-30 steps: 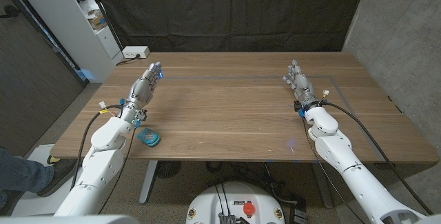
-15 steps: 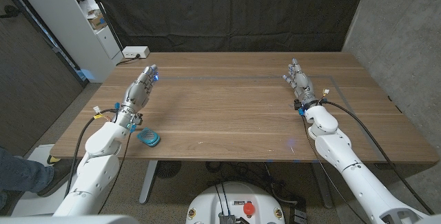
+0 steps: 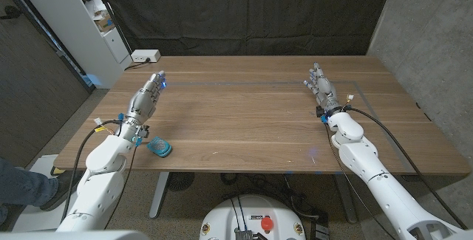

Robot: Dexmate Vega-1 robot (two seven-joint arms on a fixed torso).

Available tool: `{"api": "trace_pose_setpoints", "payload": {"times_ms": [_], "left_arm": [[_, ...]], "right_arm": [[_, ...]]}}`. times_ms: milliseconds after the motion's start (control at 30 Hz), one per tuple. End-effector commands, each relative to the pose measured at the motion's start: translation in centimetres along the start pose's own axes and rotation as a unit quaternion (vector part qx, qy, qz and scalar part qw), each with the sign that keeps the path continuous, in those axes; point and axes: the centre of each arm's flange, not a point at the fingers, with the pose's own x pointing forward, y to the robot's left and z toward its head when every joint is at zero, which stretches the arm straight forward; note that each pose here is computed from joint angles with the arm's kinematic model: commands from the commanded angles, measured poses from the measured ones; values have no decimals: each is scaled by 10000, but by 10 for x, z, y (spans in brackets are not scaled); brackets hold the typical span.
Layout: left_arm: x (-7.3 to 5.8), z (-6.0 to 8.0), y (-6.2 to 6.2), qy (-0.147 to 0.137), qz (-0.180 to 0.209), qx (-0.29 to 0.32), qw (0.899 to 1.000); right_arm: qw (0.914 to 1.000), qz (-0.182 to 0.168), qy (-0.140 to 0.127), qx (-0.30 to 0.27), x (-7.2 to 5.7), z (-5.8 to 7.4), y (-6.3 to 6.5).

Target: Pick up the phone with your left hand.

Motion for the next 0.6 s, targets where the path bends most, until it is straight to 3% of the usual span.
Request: {"api": "trace_pose_setpoints", "payload": {"times_ms": [33, 600], "left_arm": [[-15, 2, 5, -78, 126, 15, 9999], [-37, 6, 9, -252, 229, 104, 9994]], "right_arm": [[10000, -29, 0, 48, 0, -4, -4], [10000, -19, -27, 91, -5, -9, -3]]}}
